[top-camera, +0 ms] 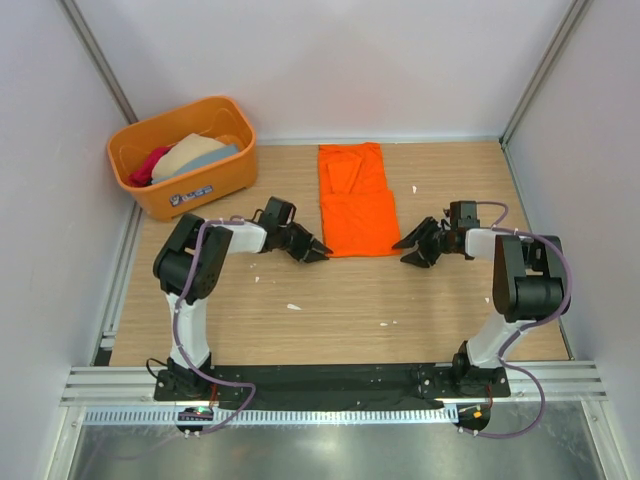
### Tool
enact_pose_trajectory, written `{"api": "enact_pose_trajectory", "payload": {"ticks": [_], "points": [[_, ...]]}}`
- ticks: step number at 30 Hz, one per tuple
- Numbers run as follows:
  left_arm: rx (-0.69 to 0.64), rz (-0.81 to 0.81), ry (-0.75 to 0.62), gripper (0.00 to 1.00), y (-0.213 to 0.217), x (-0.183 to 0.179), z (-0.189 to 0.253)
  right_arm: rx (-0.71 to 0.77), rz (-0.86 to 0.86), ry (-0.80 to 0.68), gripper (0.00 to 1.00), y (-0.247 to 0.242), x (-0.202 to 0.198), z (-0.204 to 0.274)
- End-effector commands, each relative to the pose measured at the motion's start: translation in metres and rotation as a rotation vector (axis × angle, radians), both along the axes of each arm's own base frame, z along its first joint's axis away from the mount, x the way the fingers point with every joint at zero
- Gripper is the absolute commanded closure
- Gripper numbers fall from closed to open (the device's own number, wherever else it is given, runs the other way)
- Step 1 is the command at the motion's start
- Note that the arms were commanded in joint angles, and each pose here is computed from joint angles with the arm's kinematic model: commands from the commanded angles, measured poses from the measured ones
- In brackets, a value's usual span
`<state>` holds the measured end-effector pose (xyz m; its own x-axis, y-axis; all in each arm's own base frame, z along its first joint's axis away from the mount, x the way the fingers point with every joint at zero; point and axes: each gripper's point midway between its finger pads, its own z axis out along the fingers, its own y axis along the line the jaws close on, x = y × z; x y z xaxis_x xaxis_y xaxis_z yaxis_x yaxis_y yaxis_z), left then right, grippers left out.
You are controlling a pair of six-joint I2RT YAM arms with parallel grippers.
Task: Fold and stack the t-shirts
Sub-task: Fold the tshirt
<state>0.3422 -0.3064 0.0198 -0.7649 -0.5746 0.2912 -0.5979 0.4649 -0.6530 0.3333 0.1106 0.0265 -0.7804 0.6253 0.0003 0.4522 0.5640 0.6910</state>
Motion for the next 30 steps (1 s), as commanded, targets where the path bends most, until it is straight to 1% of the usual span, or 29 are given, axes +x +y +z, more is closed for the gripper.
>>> {"api": "enact_pose_trajectory", "payload": {"ticks": [1,2,3,4,6,9,13,15,16,17,18,19,20,21,22,23,25,26,27,29,30], "points": [[0.183,0.052,0.087,0.75,0.031,-0.015,-0.056,-0.08,-0.058,0.037,0.48,-0.012,0.005,-0.024],[0.184,0.051,0.084,0.71,0.031,-0.015,-0.056,-0.08,-0.06,0.042,0.48,-0.012,0.005,-0.025],[0.182,0.05,0.086,0.61,0.031,-0.015,-0.056,-0.084,-0.065,0.047,0.49,-0.013,0.006,-0.026],[0.184,0.053,0.09,0.58,0.032,-0.016,-0.057,-0.085,-0.067,0.051,0.49,-0.013,0.008,-0.027],[0.186,0.054,0.09,0.55,0.031,-0.016,-0.057,-0.087,-0.069,0.061,0.48,-0.014,0.008,-0.028],[0.187,0.055,0.097,0.55,0.031,-0.014,-0.06,-0.094,-0.072,0.07,0.48,-0.015,0.008,-0.032],[0.183,0.061,0.1,0.65,0.031,-0.012,-0.063,-0.097,-0.075,0.085,0.49,-0.015,0.008,-0.038],[0.185,0.063,0.096,0.72,0.032,-0.011,-0.063,-0.099,-0.075,0.089,0.52,-0.016,0.008,-0.042],[0.185,0.061,0.095,0.76,0.032,-0.01,-0.064,-0.094,-0.072,0.084,0.56,-0.015,0.009,-0.043],[0.186,0.063,0.095,0.88,0.033,-0.009,-0.064,-0.09,-0.069,0.093,0.58,-0.014,0.008,-0.047],[0.185,0.06,0.094,0.96,0.034,-0.008,-0.065,-0.087,-0.066,0.089,0.62,-0.014,0.009,-0.047],[0.189,0.043,0.086,1.0,0.034,-0.008,-0.066,-0.086,-0.064,0.087,0.68,-0.013,0.01,-0.048],[0.187,0.034,0.075,1.0,0.032,-0.006,-0.064,-0.086,-0.058,0.088,0.72,-0.013,0.009,-0.049],[0.191,0.02,0.064,1.0,0.032,-0.005,-0.063,-0.086,-0.05,0.086,0.79,-0.013,0.008,-0.05],[0.191,0.007,0.043,1.0,0.031,-0.001,-0.058,-0.083,-0.039,0.085,0.98,-0.011,0.007,-0.05],[0.2,-0.028,0.013,1.0,0.031,-0.001,-0.054,-0.072,-0.025,0.08,0.99,-0.009,0.006,-0.047],[0.227,-0.068,0.003,1.0,0.035,-0.007,-0.049,-0.085,0.017,0.073,0.99,-0.007,-0.001,-0.042],[0.235,-0.108,-0.038,1.0,0.035,-0.01,-0.041,-0.092,0.04,0.069,0.99,-0.004,-0.005,-0.039],[0.24,-0.129,-0.037,1.0,0.037,-0.016,-0.037,-0.112,0.067,0.04,0.99,-0.004,-0.008,-0.031],[0.251,-0.169,-0.034,1.0,0.042,-0.034,-0.035,-0.124,0.089,0.047,0.99,-0.003,-0.021,-0.025],[0.254,-0.202,-0.076,1.0,0.043,-0.04,-0.022,-0.126,0.096,0.058,0.99,-0.004,-0.032,-0.026]]}}
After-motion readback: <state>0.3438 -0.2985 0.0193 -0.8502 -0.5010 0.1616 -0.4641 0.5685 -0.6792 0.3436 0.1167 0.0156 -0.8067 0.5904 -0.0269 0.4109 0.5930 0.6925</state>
